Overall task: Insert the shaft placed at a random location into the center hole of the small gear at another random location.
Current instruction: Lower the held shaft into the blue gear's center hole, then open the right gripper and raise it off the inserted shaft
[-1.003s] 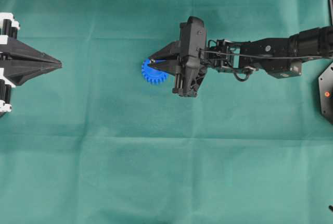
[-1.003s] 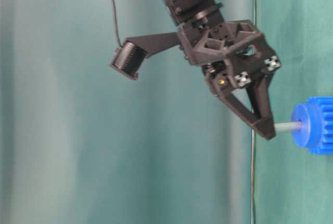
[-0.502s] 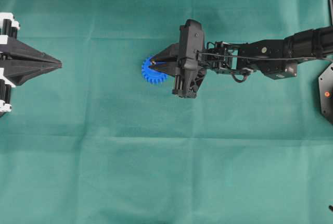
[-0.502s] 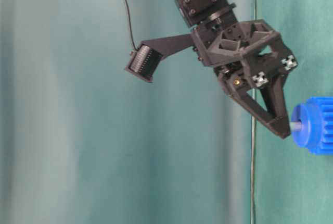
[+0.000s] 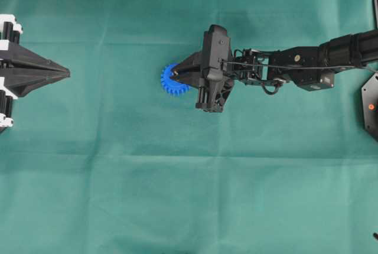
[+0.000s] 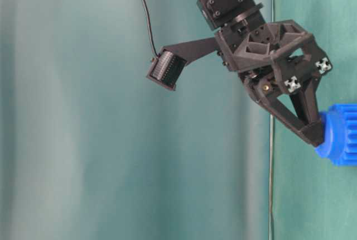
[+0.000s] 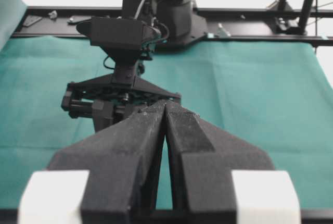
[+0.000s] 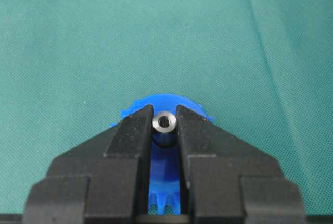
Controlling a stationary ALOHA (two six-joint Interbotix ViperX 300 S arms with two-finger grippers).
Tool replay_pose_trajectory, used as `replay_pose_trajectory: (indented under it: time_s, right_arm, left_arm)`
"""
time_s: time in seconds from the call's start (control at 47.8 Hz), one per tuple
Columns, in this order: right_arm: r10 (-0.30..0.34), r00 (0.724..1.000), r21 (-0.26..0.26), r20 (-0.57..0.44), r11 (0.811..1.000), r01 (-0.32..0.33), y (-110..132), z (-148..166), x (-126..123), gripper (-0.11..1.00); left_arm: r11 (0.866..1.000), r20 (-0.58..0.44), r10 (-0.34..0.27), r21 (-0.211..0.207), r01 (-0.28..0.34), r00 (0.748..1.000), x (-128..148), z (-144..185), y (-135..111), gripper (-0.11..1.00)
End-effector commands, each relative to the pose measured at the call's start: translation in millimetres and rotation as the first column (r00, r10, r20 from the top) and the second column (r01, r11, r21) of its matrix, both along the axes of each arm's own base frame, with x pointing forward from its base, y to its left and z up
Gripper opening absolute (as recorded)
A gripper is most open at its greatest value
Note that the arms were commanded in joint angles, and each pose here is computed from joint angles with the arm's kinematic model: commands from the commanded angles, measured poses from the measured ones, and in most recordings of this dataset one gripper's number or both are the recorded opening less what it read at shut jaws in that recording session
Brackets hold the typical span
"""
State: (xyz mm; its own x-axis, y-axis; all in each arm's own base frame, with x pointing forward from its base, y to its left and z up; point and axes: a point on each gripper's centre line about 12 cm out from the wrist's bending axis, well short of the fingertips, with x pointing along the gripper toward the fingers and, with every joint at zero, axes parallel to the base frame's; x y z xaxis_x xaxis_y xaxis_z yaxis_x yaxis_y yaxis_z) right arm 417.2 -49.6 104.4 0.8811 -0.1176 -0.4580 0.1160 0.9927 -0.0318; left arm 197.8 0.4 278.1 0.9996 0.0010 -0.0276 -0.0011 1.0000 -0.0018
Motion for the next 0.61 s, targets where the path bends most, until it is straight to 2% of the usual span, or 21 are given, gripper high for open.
replay_pose_trajectory:
  time_s: [0.0, 0.293, 0.355, 0.523, 0.543, 0.585]
  right_arm:
    - [0.002, 1.0, -0.008, 0.028, 1.0, -0.001, 0, 10, 3, 0.13]
    - [0.001, 0.999, -0.008, 0.036, 1.0, -0.001, -1, 12, 5, 0.17]
    - [0.001, 0.999, -0.008, 0.039, 1.0, -0.001, -1, 13, 5, 0.3]
    - [0.001, 0.999, -0.009, 0.053, 1.0, -0.001, -1, 19, 7, 0.77]
    - [0.002, 0.998, -0.011, 0.057, 1.0, -0.002, -1, 21, 8, 0.81]
    - [0.003, 0.998, -0.013, 0.065, 1.0, -0.002, -1, 24, 8, 0.81]
  left_arm:
    - [1.0, 0.025, 0.001, 0.002, -0.001, 1.0, 2, 9, 0, 0.0]
    - [1.0, 0.025, 0.001, 0.002, -0.001, 1.0, 2, 10, 0, 0.0]
    - [1.0, 0.021, 0.001, 0.002, -0.001, 1.0, 3, 9, 0, 0.0]
    - [1.0, 0.018, 0.001, 0.0, -0.001, 1.0, 3, 8, 0, 0.0]
    - [1.0, 0.018, 0.001, 0.0, -0.001, 1.0, 3, 8, 0, 0.0]
    - [1.0, 0.02, 0.001, 0.0, -0.001, 1.0, 3, 9, 0, 0.0]
